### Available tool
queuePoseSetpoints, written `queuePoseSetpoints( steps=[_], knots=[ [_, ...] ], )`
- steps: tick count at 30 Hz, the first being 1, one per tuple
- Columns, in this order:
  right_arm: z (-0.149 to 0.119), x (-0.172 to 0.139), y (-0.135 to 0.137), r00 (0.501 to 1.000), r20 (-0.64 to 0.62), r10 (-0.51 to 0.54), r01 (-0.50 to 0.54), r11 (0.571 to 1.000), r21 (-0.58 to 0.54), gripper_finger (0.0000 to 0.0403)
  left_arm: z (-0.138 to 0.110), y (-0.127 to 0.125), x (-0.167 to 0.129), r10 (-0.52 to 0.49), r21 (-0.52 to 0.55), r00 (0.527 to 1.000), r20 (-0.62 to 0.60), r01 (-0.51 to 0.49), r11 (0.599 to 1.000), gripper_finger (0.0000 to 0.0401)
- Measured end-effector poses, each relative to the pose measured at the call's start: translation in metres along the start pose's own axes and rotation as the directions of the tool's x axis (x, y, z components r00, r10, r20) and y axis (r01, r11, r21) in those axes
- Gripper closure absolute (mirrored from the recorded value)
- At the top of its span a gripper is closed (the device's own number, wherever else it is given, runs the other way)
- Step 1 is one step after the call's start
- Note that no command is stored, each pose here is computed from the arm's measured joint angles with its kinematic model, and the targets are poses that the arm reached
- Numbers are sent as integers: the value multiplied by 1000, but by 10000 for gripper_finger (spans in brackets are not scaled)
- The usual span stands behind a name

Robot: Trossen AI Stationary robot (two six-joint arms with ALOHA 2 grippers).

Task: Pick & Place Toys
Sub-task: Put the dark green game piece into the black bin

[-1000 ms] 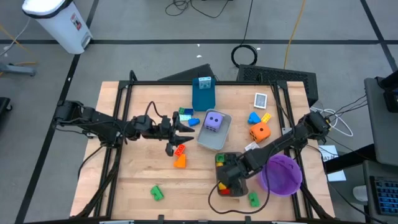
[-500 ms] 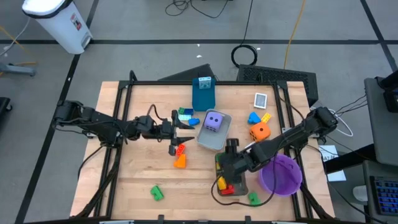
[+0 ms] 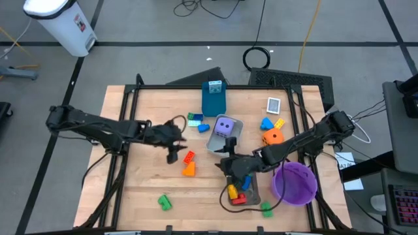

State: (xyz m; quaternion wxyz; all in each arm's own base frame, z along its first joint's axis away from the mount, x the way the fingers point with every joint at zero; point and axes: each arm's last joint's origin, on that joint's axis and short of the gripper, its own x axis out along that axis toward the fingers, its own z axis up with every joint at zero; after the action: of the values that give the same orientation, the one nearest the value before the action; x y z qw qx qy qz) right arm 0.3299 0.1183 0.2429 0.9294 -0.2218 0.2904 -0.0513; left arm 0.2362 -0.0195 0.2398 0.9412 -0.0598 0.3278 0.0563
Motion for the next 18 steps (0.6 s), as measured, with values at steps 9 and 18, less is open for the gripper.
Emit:
queuePoseSetpoints(
  steps=[9, 18],
  knots=[
    [-31, 11, 9, 998, 61, -13, 14, 1000, -9, 151, -22, -37, -7, -78, -149, 988, -131, 58, 987, 265],
    [-30, 10, 13, 990, 136, -25, 32, 998, -48, 151, -22, -43, -6, 92, -173, 995, -38, -97, 980, 270]
  ],
)
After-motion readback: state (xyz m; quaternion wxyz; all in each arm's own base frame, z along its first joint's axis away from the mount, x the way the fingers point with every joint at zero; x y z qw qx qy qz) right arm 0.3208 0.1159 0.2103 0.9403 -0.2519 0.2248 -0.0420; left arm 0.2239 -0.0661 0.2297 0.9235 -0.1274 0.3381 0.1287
